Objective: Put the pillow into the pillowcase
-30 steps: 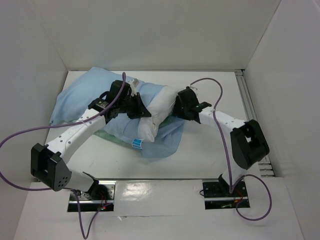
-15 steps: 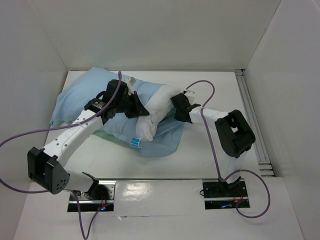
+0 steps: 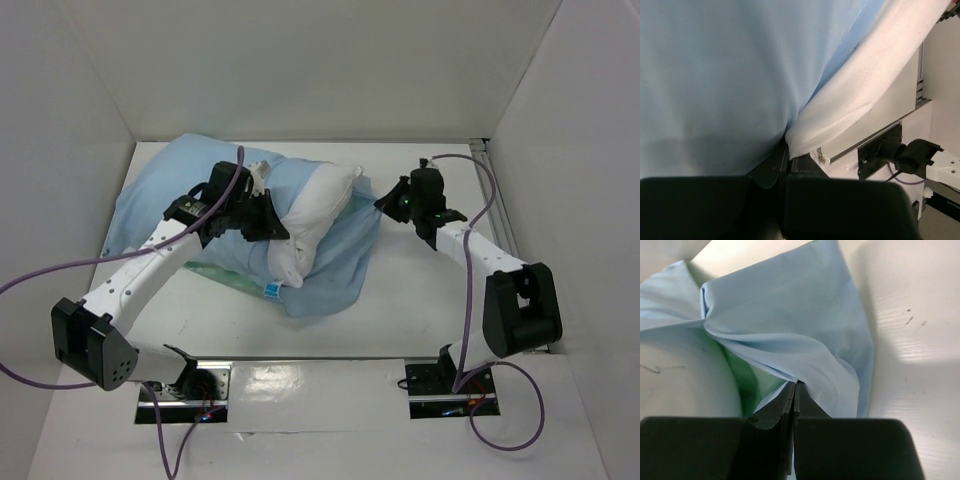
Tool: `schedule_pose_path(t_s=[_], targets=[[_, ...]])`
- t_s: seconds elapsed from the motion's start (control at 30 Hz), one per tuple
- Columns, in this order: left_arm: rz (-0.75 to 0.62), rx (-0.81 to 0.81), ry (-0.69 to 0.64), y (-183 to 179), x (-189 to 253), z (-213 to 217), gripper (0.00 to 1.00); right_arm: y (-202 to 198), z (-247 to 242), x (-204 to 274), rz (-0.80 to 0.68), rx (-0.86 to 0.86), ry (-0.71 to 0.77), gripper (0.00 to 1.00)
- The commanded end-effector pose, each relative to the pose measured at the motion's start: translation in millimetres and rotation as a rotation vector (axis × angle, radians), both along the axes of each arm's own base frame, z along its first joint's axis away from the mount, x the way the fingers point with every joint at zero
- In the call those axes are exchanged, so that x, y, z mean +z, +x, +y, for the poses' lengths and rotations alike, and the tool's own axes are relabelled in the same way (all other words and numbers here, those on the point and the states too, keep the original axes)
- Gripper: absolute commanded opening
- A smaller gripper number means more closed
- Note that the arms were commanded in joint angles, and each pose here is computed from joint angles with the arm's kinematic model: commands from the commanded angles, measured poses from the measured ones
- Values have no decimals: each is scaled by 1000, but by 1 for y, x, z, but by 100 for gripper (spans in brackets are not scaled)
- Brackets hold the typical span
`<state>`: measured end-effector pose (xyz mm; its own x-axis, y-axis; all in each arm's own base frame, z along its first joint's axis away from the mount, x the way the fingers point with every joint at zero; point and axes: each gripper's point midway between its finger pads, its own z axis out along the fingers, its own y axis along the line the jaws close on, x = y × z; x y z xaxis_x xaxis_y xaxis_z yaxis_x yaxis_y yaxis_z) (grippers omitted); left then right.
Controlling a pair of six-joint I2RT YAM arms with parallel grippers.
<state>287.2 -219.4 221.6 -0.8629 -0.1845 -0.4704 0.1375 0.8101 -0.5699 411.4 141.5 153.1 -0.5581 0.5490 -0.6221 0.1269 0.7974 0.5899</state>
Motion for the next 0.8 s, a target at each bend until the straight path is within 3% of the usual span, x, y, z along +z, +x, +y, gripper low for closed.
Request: schedule_pose_path(t_s=[0.0, 0.13, 0.2, 0.23, 0.27, 0.33, 0.57, 0.77], targets=[[72, -56, 109, -18, -24, 19, 0, 17, -5, 53, -180, 27, 184, 0], [-18, -173, 99, -18, 9, 3, 2, 19, 7, 72, -232, 100, 219, 0], [-121, -202, 79, -12, 51, -8, 28, 17, 16, 76, -237, 132, 216, 0], [-156, -232, 77, -13, 61, -18, 57, 19, 16, 75, -232, 136, 204, 0], [-226, -240, 63, -10, 86, -23, 68, 17, 21, 75, -231, 146, 205, 0], [-292, -221, 96, -5, 101, -27, 81, 15, 26, 76, -232, 162, 199, 0], [-567, -206, 116, 23, 136, -84, 86, 6, 44, 81, -241, 214, 200, 0], [-677, -96, 282, 71, 109, -124, 86, -3, 49, 89, -254, 236, 229, 0]])
